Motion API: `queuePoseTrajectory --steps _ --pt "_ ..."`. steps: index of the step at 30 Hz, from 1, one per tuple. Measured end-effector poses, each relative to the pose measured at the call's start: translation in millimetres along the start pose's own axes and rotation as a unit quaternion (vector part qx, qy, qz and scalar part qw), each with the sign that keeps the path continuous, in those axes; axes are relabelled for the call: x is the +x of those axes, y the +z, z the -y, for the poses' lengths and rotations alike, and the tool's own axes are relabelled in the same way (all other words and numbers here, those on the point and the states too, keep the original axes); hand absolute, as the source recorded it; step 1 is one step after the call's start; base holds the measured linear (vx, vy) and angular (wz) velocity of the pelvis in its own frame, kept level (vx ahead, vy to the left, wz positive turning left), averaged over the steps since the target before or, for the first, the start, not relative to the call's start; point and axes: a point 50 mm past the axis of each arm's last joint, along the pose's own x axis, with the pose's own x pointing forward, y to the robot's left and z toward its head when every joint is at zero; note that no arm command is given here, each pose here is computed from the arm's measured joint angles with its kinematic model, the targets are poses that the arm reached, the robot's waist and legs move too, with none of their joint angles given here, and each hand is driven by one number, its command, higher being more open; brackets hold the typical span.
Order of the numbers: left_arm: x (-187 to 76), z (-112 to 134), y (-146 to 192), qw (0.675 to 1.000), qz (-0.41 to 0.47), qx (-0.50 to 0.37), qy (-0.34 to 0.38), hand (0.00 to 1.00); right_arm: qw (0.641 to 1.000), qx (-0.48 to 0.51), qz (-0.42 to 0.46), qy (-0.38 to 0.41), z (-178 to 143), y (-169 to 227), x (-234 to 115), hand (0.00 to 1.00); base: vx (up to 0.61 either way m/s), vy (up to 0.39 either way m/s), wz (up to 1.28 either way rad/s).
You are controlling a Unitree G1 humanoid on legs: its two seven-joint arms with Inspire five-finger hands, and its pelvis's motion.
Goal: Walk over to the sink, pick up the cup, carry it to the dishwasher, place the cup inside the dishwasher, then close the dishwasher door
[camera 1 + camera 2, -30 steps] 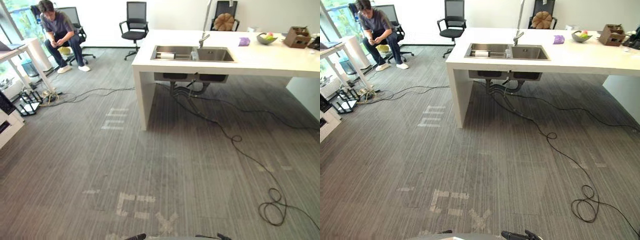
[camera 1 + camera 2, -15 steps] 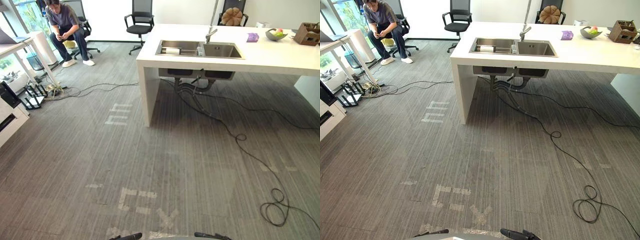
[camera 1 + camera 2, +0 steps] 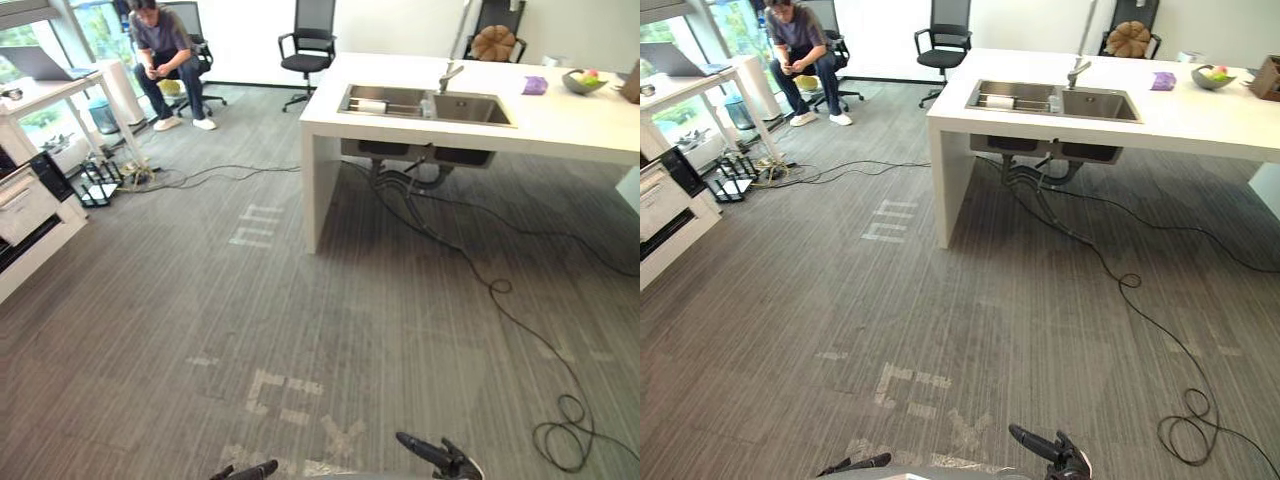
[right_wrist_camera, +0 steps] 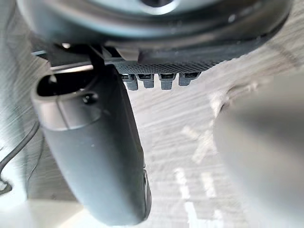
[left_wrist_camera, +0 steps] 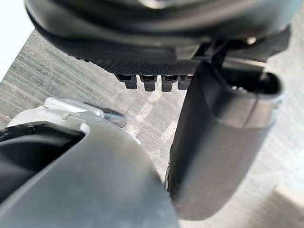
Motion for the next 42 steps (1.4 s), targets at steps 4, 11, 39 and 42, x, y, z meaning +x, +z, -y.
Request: queuePoseTrajectory --steps 4,11,39,42 --pt "-1 -7 -4 0.998 0.005 -0.014 0.053 1.0 1.0 0.016 0.011 0.022 -9 4 1 1.0 0.07 0.057 -0.04" --pt "-1 -9 -5 0.994 0.019 -0.023 0.108 1.0 0.997 0.067 0.022 0.043 -6 3 -1 1.0 0.25 -0.06 -0.01" --pt "-108 130 181 0.804 0.584 0.063 -0.09 1.0 0.996 -0.028 0.026 0.078 -40 28 6 1.0 0.44 -0.055 -0.14" --pt "-175 162 214 0.673 0.719 0.062 -0.16 1.0 0.998 -0.022 0.01 0.061 -38 21 3 1.0 0.2 0.092 -0.28"
